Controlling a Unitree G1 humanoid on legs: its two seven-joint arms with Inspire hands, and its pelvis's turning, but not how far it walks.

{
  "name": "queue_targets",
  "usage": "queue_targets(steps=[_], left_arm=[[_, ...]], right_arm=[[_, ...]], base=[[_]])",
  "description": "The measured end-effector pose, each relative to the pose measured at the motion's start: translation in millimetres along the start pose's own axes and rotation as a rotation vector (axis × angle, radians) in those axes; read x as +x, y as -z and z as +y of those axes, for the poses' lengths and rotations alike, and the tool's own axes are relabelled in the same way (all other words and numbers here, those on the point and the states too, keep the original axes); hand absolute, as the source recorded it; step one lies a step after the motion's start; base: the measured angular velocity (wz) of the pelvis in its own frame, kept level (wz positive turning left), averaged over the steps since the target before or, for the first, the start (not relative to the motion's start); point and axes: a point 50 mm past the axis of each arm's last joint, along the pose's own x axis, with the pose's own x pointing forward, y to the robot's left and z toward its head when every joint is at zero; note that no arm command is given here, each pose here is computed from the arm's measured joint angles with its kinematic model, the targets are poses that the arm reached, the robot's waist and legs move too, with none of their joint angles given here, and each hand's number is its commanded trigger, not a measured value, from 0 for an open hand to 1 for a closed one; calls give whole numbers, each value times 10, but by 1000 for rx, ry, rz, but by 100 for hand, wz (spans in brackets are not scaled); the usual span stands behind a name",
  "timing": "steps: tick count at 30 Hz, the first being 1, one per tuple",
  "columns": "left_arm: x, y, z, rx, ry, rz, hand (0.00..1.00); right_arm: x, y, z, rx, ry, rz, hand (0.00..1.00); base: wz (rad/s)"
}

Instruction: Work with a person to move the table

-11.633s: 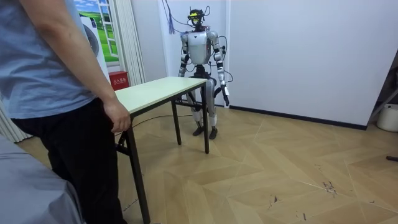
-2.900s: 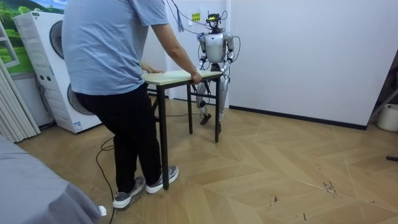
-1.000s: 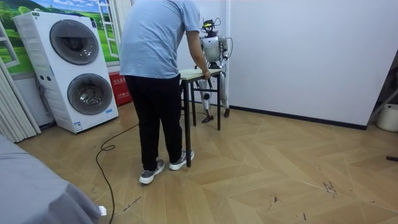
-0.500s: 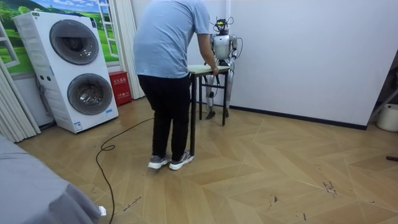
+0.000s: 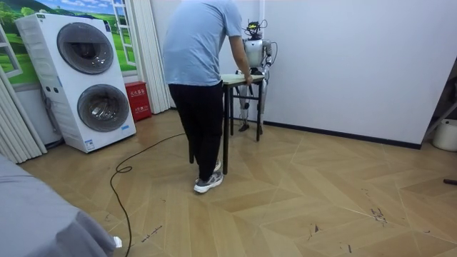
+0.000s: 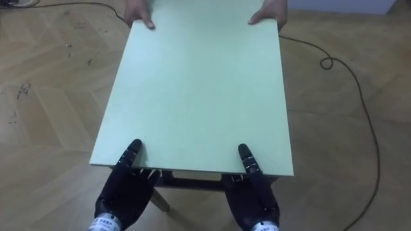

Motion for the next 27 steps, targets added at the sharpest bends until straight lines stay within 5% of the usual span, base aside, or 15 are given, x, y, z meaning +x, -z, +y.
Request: queue_targets(steps=[27], left_arm=[[-97, 128, 39, -17, 13, 51, 100]], right_arm=[[-95, -125, -34, -77, -14, -11, 100]], base=[[23]])
